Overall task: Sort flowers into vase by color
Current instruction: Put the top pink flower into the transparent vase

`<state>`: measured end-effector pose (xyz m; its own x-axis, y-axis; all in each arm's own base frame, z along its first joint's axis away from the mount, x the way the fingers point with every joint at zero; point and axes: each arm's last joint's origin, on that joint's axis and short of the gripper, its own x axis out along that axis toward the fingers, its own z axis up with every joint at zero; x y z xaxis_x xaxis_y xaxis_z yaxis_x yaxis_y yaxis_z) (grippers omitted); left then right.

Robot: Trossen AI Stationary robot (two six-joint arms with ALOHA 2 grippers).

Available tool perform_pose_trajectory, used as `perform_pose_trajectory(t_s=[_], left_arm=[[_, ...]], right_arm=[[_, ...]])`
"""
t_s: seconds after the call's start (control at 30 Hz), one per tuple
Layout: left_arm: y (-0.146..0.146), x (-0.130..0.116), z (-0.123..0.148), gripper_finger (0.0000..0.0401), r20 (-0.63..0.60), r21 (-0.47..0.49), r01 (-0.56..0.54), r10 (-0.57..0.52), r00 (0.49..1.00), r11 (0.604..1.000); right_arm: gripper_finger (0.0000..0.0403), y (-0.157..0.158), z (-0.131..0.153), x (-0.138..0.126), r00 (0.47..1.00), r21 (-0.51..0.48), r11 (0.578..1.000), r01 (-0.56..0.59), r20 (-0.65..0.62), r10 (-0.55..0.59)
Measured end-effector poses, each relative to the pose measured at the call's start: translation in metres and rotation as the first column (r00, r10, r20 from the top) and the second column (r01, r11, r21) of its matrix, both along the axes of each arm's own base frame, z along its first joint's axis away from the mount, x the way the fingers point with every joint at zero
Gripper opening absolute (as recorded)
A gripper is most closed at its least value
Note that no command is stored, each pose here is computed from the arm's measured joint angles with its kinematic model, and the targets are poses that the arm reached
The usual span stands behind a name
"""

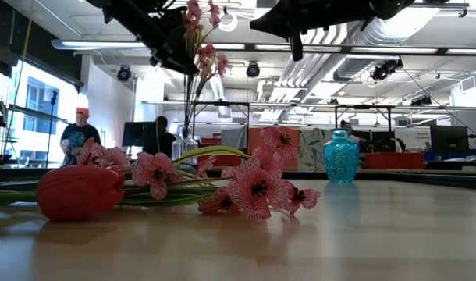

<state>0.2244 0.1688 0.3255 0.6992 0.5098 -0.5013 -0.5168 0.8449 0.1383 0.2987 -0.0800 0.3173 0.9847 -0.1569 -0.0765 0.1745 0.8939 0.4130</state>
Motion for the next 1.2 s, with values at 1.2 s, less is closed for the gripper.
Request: perform_pose_trajectory(t_s=[1.2], left_arm=[[-0.006,0.01,0.001,0.0145,0.048,0.012,-0.118,0.118,0.992,0.993]], right_arm=[[0.0,-0.001,-0.001,0.0,1.0,-0.058,0.998,-0.004,-0.016,0.003]])
